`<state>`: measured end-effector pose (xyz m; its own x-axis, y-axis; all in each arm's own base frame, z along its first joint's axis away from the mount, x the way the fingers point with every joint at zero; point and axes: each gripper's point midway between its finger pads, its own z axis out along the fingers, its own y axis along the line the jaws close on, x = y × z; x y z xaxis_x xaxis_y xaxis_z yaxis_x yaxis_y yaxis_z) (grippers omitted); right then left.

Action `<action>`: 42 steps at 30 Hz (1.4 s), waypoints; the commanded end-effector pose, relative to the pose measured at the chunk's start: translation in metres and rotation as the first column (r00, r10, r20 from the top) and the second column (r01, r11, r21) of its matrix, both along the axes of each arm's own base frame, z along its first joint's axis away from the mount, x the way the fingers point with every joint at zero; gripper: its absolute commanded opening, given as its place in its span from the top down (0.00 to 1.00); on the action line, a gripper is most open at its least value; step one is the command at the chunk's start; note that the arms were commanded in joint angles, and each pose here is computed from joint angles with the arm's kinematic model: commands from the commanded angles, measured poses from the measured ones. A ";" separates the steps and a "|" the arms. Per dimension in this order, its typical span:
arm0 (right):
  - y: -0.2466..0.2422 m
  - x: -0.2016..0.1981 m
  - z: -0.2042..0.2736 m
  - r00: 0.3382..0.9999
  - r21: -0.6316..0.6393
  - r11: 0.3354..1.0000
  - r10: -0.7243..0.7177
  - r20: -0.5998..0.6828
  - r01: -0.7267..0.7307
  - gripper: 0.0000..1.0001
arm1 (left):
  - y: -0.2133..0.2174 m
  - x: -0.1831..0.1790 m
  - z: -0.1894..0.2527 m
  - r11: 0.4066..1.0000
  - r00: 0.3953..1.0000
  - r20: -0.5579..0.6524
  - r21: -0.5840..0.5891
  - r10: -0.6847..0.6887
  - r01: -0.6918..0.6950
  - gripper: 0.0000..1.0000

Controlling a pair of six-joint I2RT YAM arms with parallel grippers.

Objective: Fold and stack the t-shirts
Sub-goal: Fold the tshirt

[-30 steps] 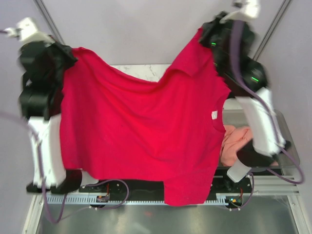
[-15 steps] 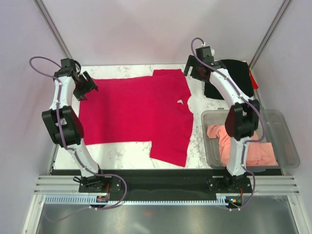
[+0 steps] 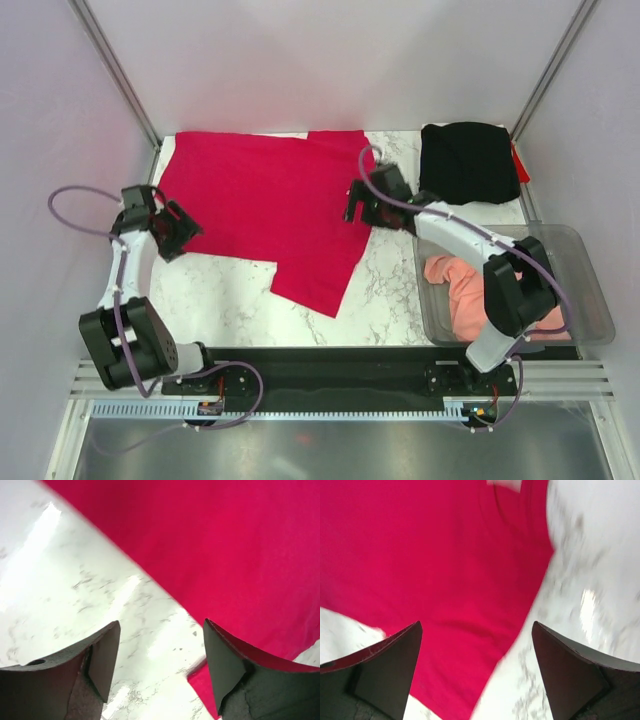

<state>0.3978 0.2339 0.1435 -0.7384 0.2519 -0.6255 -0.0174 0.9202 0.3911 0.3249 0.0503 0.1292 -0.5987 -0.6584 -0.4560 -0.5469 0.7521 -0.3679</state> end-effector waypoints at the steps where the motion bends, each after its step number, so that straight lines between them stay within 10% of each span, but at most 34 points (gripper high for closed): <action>1: 0.021 -0.061 -0.030 0.996 0.022 0.999 -0.024 -0.089 0.026 0.02 | 0.031 -0.014 0.010 0.981 0.974 0.128 -0.069 0.190 -0.182 0.27; 10: 0.065 -0.178 -0.066 0.982 0.163 0.986 0.064 -0.180 -0.035 0.02 | 0.042 -0.036 0.006 0.967 0.953 0.173 -0.099 0.247 -0.233 0.30; 20: 0.094 -0.206 -0.119 0.956 0.040 0.991 0.135 -0.262 -0.129 0.12 | 0.042 -0.042 0.002 0.967 0.953 0.169 -0.087 0.250 -0.238 0.30; 26: 0.090 -0.209 -0.139 0.950 0.010 0.991 0.131 -0.282 -0.134 0.55 | 0.044 -0.042 0.001 0.966 0.952 0.166 -0.086 0.256 -0.245 0.30; 29: 0.075 -0.207 -0.143 0.956 -0.023 0.994 0.096 -0.277 -0.107 0.98 | 0.046 -0.041 0.001 0.966 0.952 0.167 -0.079 0.256 -0.246 0.30; 42: -0.028 -0.190 -0.096 0.984 -0.093 0.996 -0.010 -0.178 -0.007 1.00 | 0.064 -0.073 -0.033 0.870 0.868 0.059 -0.044 0.493 -0.491 0.30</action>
